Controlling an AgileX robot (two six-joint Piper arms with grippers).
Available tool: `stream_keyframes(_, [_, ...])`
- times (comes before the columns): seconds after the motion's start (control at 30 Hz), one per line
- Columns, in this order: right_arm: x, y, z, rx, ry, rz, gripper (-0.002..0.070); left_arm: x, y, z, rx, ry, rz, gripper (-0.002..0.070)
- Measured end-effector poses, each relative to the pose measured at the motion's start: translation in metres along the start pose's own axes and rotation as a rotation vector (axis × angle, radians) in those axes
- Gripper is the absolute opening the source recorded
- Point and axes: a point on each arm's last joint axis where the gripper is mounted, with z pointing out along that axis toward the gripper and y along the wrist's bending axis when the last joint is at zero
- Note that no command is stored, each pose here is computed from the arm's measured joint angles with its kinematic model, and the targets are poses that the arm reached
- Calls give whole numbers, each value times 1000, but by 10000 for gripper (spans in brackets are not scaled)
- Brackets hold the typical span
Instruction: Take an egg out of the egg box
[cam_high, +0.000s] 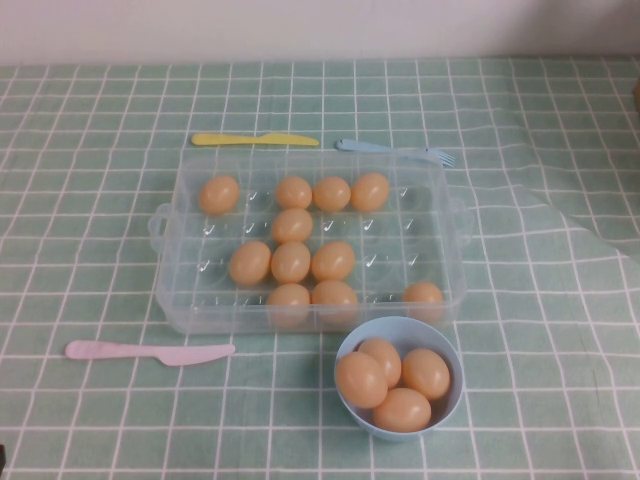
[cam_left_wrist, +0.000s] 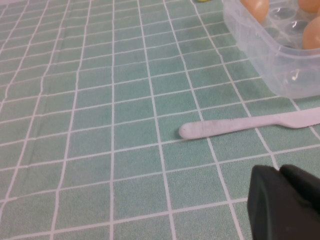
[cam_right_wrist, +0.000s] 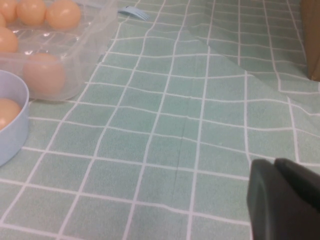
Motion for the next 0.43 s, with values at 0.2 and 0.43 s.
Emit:
stream_keyframes(0.2, [0, 0, 0, 0, 0, 0, -17, 0, 0, 0, 0, 0, 0, -3])
stream_keyframes(0.43, [0, 0, 0, -1, 0, 4, -17, 0, 0, 0, 0, 0, 0, -3])
